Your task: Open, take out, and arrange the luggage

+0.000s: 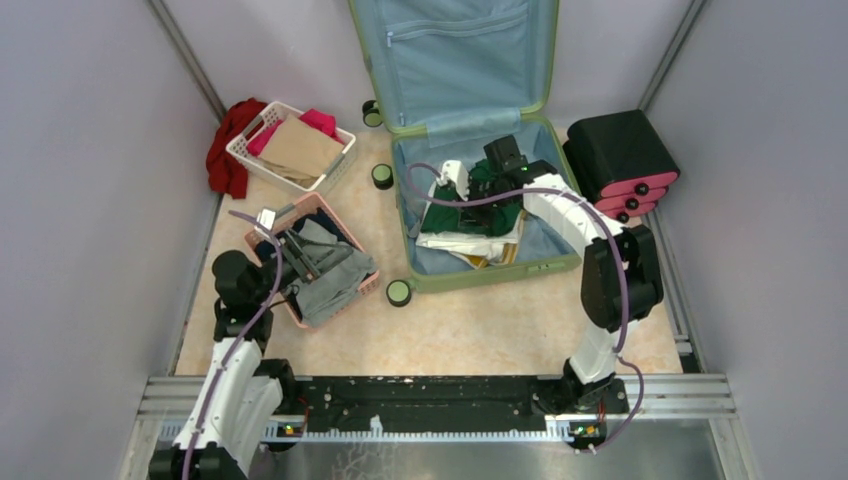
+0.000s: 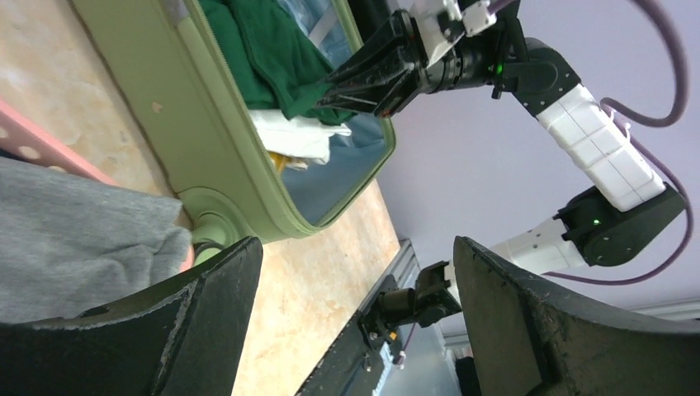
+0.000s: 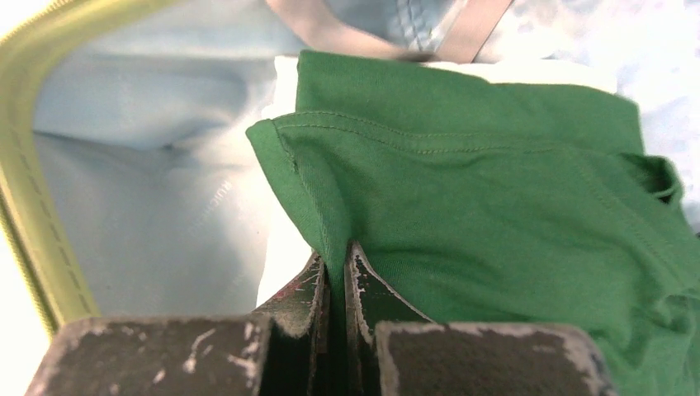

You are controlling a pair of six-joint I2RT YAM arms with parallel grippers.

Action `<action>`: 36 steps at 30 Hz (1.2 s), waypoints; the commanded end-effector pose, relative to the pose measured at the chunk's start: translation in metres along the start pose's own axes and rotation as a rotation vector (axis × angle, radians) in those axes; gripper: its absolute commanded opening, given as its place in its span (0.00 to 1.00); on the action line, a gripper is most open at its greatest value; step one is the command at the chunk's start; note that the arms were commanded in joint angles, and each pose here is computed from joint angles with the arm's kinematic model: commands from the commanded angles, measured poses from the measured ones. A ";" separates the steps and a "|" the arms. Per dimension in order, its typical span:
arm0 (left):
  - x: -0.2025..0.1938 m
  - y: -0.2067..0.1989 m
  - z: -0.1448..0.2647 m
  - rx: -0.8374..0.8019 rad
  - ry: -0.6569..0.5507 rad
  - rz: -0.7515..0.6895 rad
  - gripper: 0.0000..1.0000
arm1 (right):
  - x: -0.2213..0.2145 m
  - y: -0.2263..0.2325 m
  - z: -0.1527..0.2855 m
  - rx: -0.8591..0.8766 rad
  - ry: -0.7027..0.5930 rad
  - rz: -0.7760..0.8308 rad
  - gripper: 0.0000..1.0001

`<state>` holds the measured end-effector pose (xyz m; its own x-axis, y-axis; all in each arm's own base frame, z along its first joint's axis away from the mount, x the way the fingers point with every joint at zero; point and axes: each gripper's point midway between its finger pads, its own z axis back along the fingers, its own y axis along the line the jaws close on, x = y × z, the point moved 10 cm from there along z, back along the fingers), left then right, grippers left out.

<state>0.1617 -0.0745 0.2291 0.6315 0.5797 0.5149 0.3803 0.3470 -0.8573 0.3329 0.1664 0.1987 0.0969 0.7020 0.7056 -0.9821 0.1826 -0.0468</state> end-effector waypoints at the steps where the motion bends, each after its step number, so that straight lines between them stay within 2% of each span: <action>1: -0.006 -0.012 -0.010 -0.052 0.017 -0.003 0.91 | 0.045 0.009 0.036 0.039 -0.152 -0.043 0.00; 8: -0.020 -0.027 -0.048 -0.046 0.038 0.067 0.93 | 0.058 0.004 0.060 0.053 -0.231 -0.117 0.00; 15: -0.014 -0.032 -0.083 -0.058 -0.054 0.230 0.97 | 0.056 0.005 0.076 0.074 -0.281 -0.147 0.00; 22: -0.021 -0.043 -0.133 -0.032 -0.066 0.369 0.99 | 0.059 0.006 0.082 0.082 -0.314 -0.157 0.00; 28: -0.029 -0.045 -0.166 0.099 -0.091 0.509 0.99 | 0.061 0.006 0.086 0.072 -0.327 -0.156 0.00; 36: -0.043 -0.038 -0.185 0.290 -0.093 0.690 0.99 | 0.060 0.003 0.085 0.075 -0.333 -0.164 0.00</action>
<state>0.2385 -0.2408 0.2443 0.6629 0.7481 -0.0313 -0.1355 0.0788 -0.9876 0.3294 0.1492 0.2622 0.2932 0.4780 0.8280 -0.9473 0.2623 0.1840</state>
